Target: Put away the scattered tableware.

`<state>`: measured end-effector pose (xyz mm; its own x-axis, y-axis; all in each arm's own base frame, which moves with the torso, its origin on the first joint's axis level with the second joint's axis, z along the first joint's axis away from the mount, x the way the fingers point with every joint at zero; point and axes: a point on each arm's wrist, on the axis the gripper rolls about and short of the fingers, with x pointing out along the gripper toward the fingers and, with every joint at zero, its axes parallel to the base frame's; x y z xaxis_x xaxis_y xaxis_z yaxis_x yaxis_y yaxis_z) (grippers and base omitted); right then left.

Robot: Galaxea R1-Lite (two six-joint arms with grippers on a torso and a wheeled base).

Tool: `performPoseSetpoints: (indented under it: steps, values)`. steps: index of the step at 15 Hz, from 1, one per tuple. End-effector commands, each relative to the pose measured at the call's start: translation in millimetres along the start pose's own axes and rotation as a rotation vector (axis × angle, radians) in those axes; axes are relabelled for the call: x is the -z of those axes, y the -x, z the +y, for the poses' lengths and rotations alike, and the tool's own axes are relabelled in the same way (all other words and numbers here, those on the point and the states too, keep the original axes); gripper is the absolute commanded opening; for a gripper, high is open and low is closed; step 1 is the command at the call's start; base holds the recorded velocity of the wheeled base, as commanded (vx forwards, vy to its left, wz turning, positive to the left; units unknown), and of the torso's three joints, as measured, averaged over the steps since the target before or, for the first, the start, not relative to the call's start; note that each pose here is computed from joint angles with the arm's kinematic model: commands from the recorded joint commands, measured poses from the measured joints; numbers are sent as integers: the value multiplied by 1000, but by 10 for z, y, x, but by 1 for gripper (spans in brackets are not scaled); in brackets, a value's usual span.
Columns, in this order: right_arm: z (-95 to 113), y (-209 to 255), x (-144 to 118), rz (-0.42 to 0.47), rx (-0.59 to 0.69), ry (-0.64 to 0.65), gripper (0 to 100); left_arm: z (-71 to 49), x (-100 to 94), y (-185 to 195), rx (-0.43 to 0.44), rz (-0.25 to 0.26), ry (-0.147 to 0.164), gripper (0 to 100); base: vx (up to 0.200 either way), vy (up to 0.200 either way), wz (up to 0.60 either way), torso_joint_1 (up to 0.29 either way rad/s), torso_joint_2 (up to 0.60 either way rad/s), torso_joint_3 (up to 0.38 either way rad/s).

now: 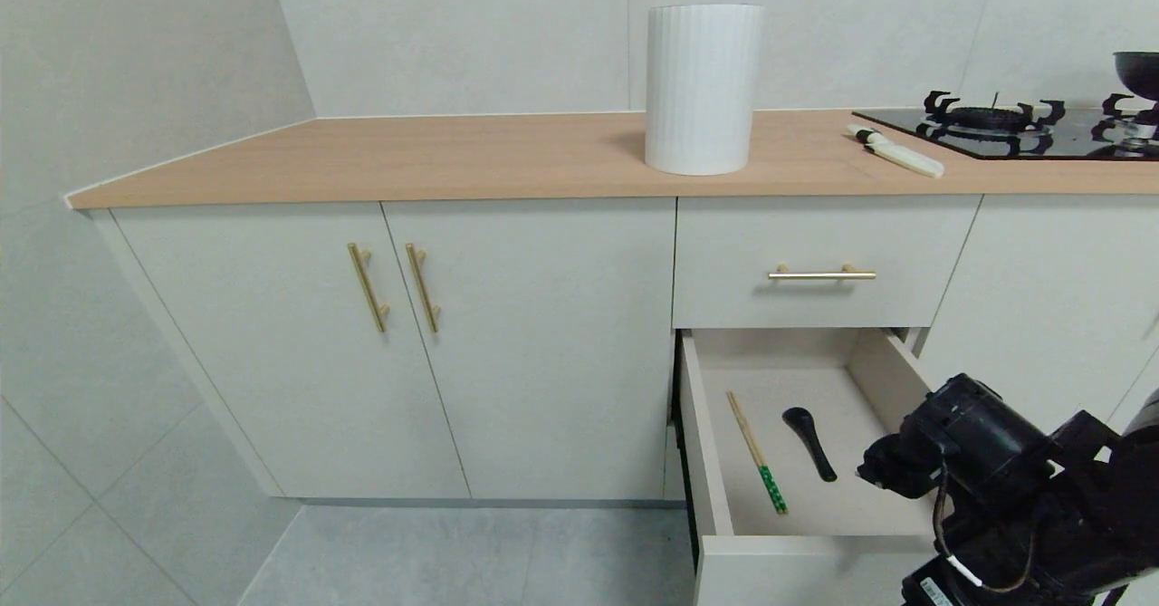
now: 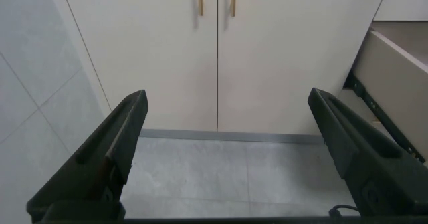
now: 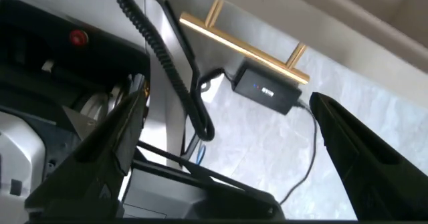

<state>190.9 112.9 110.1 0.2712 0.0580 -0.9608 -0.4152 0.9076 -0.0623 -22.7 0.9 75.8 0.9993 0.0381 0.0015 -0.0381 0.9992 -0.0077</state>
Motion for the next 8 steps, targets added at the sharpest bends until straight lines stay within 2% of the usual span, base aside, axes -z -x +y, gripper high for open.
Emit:
performPoseSetpoints:
  steps: [1, 8]
  values:
    - [13, -109, -49, 37, 5, -1, 100, 0, 0, 0, 0, 0, 0, 100, 0, 0, 0, 0, 0, 0]
    - [3, -240, -233, 49, 53, -156, 100, 0, 0, 0, 0, 0, 2, 100, 0, 0, 0, 0, 0, 0]
